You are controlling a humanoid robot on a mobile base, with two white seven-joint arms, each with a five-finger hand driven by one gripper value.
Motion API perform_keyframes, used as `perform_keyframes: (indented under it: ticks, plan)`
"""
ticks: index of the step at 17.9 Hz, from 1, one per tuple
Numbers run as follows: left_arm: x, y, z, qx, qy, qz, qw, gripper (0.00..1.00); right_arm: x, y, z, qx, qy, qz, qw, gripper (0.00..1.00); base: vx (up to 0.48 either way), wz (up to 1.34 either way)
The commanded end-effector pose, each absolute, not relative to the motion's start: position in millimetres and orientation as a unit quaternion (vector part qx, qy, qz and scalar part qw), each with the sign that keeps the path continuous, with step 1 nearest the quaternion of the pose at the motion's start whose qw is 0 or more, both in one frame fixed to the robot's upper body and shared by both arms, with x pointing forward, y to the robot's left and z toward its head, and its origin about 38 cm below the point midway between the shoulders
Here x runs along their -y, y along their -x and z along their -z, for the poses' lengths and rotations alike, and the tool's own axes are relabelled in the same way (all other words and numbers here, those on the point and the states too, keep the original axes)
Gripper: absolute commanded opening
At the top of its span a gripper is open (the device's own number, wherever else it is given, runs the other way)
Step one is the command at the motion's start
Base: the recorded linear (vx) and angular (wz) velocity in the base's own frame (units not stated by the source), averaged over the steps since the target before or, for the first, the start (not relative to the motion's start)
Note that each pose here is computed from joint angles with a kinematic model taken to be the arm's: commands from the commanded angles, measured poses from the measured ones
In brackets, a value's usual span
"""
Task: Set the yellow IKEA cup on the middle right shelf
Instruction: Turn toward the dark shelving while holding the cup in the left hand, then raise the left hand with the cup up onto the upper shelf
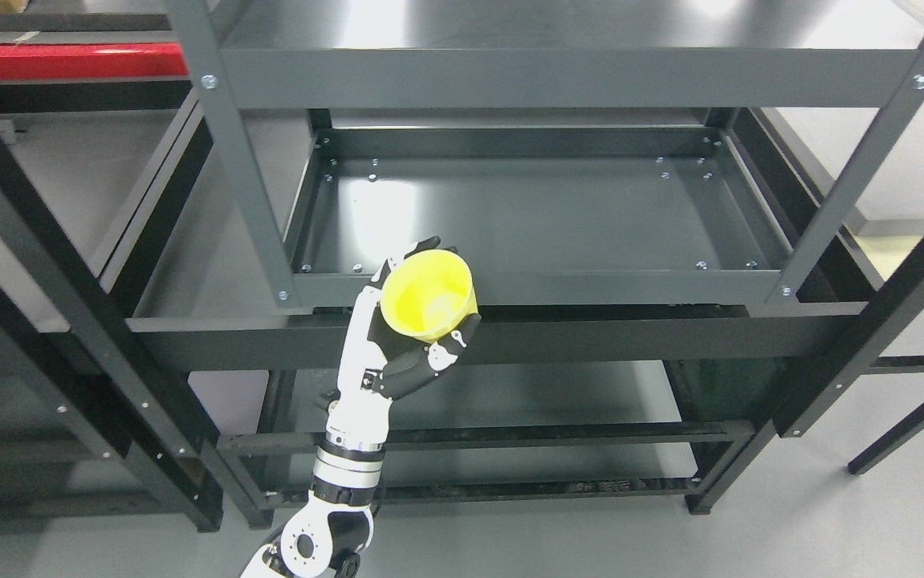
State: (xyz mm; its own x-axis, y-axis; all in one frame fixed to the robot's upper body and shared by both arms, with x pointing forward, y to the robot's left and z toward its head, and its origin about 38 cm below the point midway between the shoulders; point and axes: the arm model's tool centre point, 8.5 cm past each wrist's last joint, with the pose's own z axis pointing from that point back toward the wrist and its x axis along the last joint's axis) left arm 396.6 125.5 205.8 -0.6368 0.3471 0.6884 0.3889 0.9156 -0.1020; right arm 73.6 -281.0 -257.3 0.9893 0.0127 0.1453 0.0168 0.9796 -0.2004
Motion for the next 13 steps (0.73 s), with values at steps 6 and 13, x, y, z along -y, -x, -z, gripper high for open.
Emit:
perform_keyframes:
  ticks: [6, 13]
  plan:
    - [-106, -384, -329, 0.948, 0.243, 0.069, 0.192, 0.01, 290.9, -65, 257, 0.067, 0.108, 0.004, 0.992, 0.99, 0.082, -0.25]
    - [-101, -381, -424, 0.962, 0.242, 0.097, 0.077, 0.0, 290.9, -64, 257, 0.066, 0.108, 0.004, 0.992, 0.99, 0.085, -0.14]
